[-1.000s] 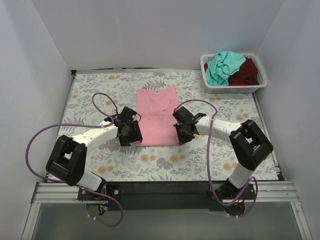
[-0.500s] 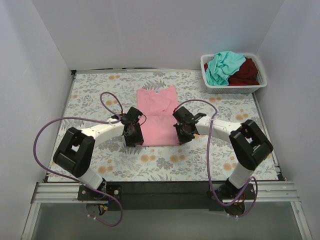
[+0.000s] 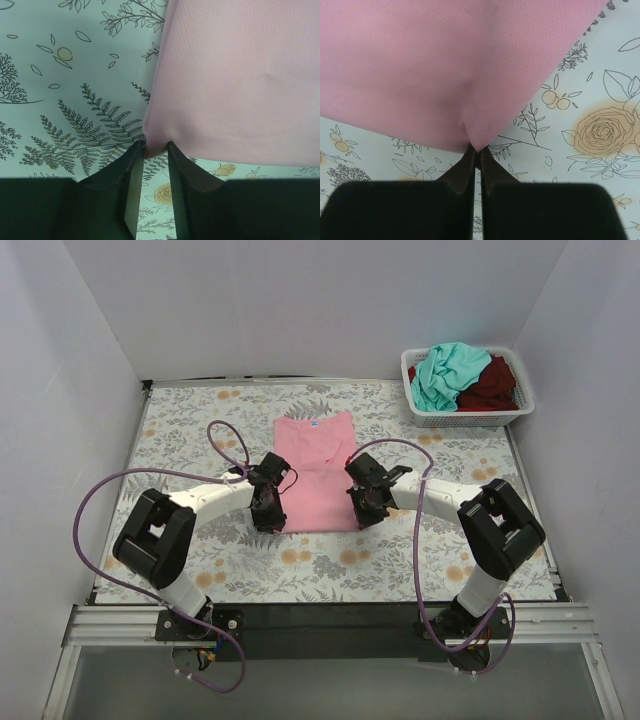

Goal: Fold and stack the t-shirts
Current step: Fold the tshirt

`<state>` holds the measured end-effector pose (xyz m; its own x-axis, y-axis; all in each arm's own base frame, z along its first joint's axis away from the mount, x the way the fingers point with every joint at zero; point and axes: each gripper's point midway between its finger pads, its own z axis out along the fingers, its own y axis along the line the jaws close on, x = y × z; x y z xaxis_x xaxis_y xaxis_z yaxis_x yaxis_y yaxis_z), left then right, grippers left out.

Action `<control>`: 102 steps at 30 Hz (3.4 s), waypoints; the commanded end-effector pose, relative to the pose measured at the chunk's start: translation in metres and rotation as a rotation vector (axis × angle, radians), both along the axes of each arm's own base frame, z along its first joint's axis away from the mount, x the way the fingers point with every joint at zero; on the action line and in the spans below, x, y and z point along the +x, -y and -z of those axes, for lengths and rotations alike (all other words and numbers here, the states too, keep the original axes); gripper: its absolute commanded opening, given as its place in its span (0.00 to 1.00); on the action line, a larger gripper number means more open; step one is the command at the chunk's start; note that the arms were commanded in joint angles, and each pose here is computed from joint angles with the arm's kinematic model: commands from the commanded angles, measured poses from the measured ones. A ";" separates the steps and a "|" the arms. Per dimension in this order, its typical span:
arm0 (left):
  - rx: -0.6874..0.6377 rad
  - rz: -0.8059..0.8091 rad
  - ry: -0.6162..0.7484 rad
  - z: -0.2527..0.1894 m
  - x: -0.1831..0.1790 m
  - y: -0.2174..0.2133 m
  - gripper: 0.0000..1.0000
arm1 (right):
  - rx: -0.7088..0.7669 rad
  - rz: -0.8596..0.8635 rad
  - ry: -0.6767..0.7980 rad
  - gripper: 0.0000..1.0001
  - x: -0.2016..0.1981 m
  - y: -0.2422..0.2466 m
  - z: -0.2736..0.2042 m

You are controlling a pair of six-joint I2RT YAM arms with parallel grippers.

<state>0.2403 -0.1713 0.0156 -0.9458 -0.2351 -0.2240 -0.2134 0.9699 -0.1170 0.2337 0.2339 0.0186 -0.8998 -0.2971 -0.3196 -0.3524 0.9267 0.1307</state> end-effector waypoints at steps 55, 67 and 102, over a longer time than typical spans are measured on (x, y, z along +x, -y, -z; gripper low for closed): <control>-0.270 0.085 0.042 -0.124 -0.099 0.044 0.00 | 0.123 -0.300 -0.175 0.01 -0.116 -0.004 -0.125; -0.343 0.156 0.005 -0.128 -0.101 0.046 0.00 | 0.182 -0.331 -0.243 0.01 -0.118 -0.005 -0.130; -0.382 0.024 0.217 -0.114 0.039 0.023 0.00 | 0.314 -0.250 -0.256 0.01 -0.007 0.007 -0.106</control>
<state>0.2400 -0.1912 0.1158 -0.9266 -0.3126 -0.2089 -0.1930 0.8723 -0.4494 0.1983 0.2226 0.1201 -0.8805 -0.4560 -0.1297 -0.4612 0.7607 0.4567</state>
